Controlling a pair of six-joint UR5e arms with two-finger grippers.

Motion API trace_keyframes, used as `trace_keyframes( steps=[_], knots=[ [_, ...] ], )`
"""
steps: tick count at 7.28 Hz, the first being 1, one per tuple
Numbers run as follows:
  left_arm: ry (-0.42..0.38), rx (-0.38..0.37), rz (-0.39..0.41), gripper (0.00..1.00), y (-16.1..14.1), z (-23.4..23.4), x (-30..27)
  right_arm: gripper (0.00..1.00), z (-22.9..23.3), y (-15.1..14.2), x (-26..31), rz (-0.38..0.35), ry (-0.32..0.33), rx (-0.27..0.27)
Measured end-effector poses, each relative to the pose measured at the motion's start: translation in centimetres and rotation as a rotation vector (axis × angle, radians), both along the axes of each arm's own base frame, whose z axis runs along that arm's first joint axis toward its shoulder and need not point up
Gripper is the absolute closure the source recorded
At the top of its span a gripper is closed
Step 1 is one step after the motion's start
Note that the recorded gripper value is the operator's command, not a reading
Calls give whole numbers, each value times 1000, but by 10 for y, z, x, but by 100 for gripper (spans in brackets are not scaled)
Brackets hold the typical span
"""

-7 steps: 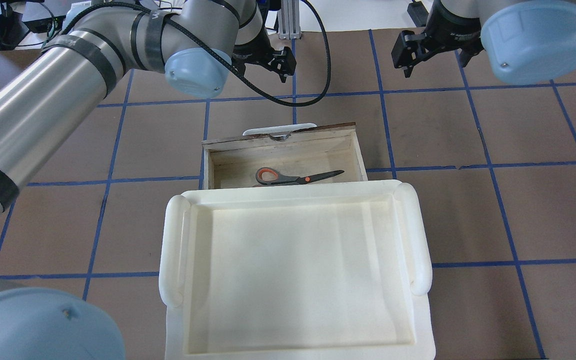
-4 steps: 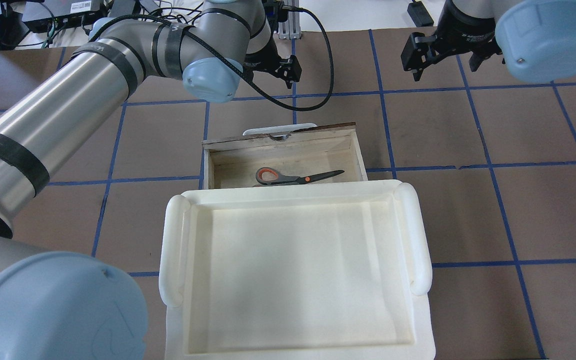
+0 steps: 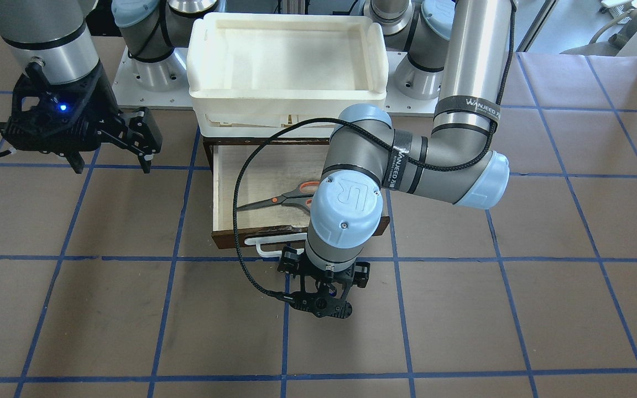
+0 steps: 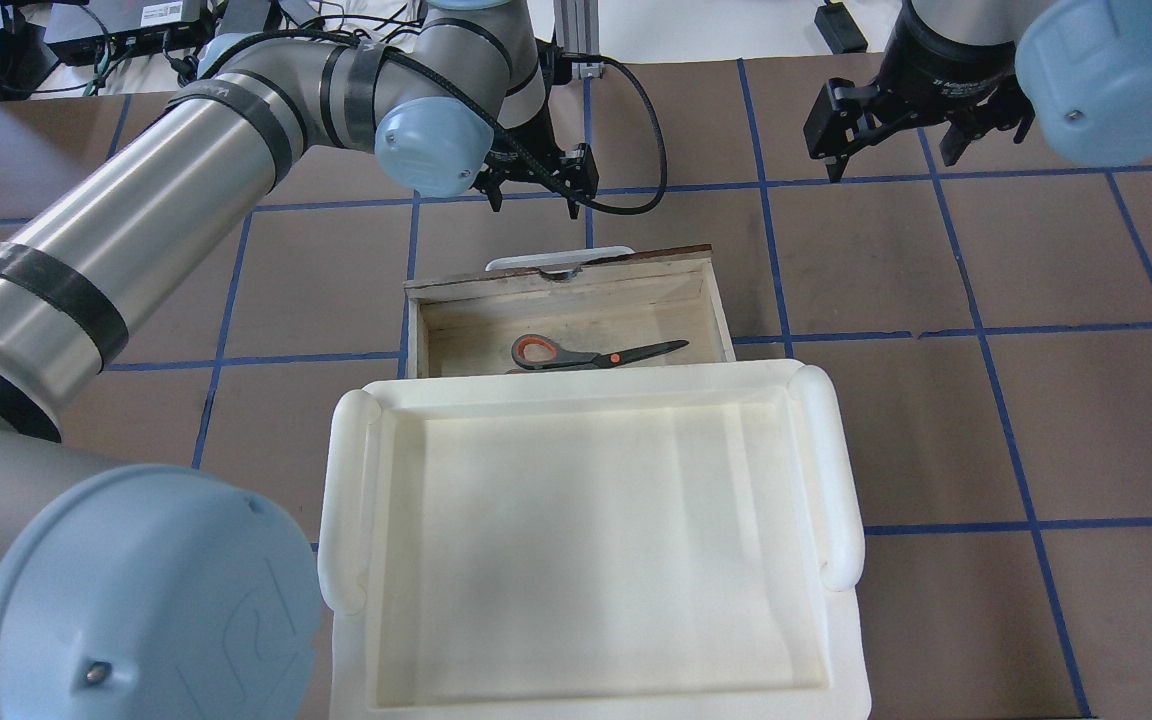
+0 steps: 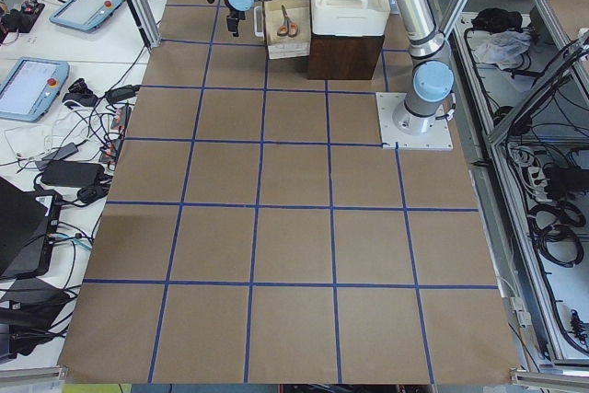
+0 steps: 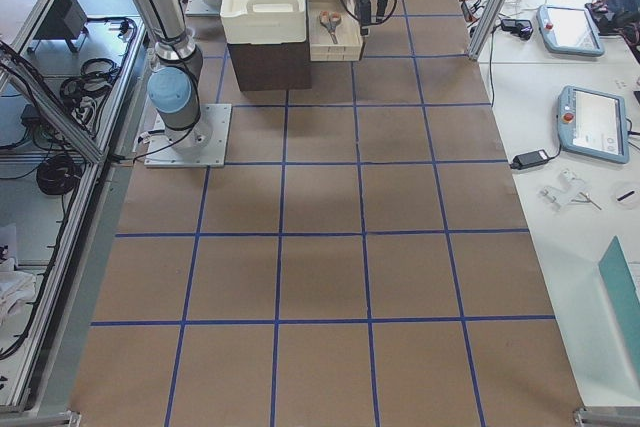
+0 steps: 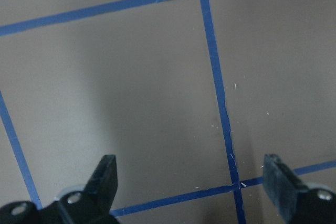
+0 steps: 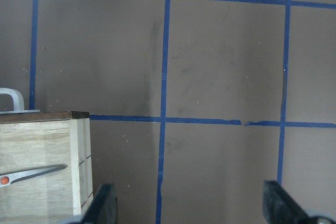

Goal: Put scissors in drawer and close it
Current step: 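Move the left gripper over the drawer front while the right gripper withdraws, then push the drawer front with the left gripper toward the tray to close it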

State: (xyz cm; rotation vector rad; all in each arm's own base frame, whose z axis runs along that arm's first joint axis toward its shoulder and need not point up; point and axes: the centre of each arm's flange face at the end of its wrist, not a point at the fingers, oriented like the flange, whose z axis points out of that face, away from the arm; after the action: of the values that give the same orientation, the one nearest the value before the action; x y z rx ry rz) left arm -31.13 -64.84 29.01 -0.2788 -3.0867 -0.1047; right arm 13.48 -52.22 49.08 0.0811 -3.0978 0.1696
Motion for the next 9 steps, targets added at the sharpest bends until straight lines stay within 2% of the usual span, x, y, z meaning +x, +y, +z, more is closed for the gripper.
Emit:
trace_keyframes(
  steps=[2,9],
  knots=[
    [-19,65,1,0,7,-4,2,0,-4,3,1,-13,-11,40],
    [-23,122,-19,0,20,10,9,0,-4,5,3,-11,-27,50]
  ],
)
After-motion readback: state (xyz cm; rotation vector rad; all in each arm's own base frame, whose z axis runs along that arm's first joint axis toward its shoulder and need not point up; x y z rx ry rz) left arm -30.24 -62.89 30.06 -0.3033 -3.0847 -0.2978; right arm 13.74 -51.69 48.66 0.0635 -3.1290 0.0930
